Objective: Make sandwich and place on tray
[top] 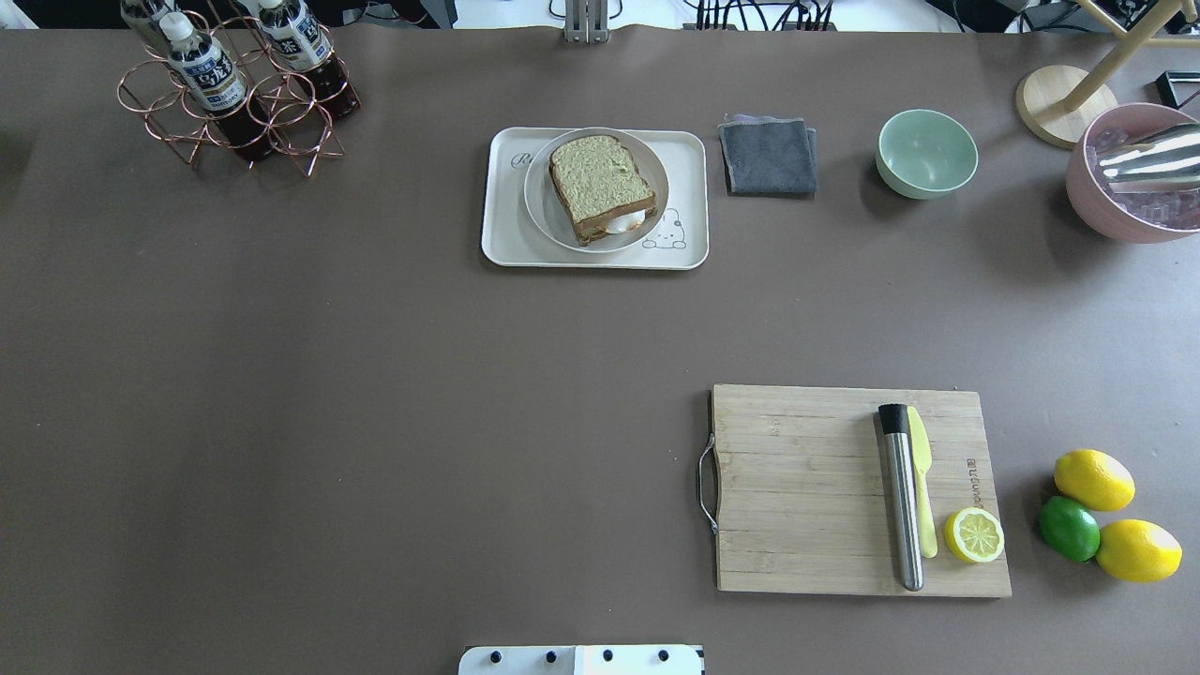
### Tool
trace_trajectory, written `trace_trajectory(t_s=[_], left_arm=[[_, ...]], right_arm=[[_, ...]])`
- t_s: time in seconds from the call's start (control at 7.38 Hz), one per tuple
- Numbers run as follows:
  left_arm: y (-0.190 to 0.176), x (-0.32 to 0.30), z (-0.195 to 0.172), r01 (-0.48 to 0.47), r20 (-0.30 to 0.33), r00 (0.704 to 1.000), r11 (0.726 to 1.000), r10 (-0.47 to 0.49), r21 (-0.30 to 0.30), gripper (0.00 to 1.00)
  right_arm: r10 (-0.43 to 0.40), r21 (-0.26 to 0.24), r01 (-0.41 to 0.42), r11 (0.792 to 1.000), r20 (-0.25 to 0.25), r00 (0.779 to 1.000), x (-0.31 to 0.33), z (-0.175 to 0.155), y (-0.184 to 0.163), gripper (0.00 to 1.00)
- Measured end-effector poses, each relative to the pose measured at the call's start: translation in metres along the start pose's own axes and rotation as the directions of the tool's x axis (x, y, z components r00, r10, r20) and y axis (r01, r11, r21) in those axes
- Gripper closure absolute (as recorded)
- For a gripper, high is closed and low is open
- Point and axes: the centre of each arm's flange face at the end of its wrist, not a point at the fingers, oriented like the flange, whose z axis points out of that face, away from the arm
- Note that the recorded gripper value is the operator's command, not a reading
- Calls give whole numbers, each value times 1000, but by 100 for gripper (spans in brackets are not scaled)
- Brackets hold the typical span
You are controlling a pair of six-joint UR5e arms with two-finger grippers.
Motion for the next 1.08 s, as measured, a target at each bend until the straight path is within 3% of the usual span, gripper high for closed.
trace_trajectory(t_s=[0.54, 1.08], left_arm=[[-1, -1, -1, 1, -2, 1000, 1000, -1, 3, 2], [-6, 0, -4, -5, 5, 1000, 1000, 5, 6, 2]], right_arm=[[-4, 6, 3, 1000, 24, 1000, -2, 0, -3, 0], [-11, 5, 11, 1000, -15, 1000, -1, -3, -5, 0]])
